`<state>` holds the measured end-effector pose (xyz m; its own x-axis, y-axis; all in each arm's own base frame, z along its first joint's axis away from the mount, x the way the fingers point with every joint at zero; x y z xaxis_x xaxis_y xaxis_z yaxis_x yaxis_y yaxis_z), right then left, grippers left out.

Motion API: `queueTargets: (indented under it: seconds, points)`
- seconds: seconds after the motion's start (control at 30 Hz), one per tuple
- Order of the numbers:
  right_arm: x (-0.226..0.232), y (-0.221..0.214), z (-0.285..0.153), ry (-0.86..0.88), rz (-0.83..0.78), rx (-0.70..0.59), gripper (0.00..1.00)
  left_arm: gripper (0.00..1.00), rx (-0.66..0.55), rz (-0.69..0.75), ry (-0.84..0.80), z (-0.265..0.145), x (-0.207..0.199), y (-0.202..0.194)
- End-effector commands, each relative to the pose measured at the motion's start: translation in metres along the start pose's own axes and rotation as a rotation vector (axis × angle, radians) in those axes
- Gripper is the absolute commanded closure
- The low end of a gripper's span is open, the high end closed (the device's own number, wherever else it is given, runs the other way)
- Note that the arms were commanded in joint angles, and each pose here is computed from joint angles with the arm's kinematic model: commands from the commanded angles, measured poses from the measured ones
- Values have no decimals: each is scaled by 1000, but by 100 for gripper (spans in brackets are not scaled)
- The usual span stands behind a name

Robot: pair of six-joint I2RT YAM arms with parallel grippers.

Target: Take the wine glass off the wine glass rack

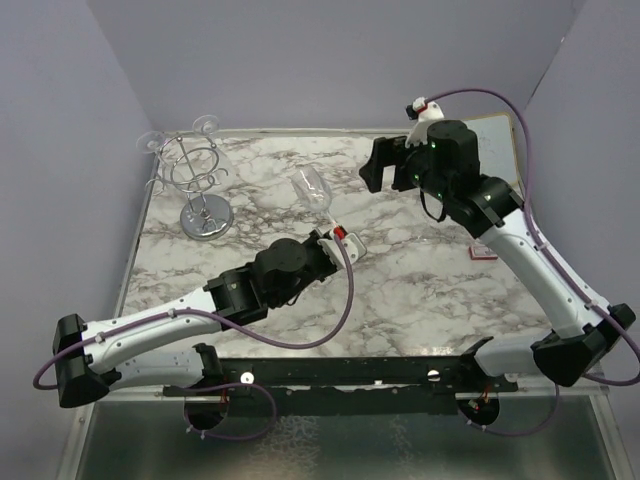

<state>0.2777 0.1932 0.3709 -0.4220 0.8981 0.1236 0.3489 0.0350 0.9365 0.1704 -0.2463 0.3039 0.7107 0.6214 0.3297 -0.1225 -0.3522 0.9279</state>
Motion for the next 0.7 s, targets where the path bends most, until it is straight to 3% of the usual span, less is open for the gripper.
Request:
queueTargets:
  seconds: [0.0, 0.37, 0.67]
  points:
    - [11, -6, 1, 196, 60, 163, 0, 100, -43, 68, 108, 0, 6, 8]
    - [18, -17, 14, 273, 100, 225, 0, 100, -25, 31, 106, 10, -2, -1]
    - [4, -25, 12, 318, 50, 158, 0, 100, -36, -56, 99, 11, -5, 2]
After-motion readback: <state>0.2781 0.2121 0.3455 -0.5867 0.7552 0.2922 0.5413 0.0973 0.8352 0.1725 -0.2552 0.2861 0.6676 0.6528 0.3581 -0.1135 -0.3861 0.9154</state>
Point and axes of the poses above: each gripper's point midway between its finger pads, its own z axis out along the fingers, its own x axis along the line the jaws close on, y = z × x, the point moved 7 cm from there along -z, back along the fingers, and after that the axes turned 3 degrees about -z, right-handed, at the moved point
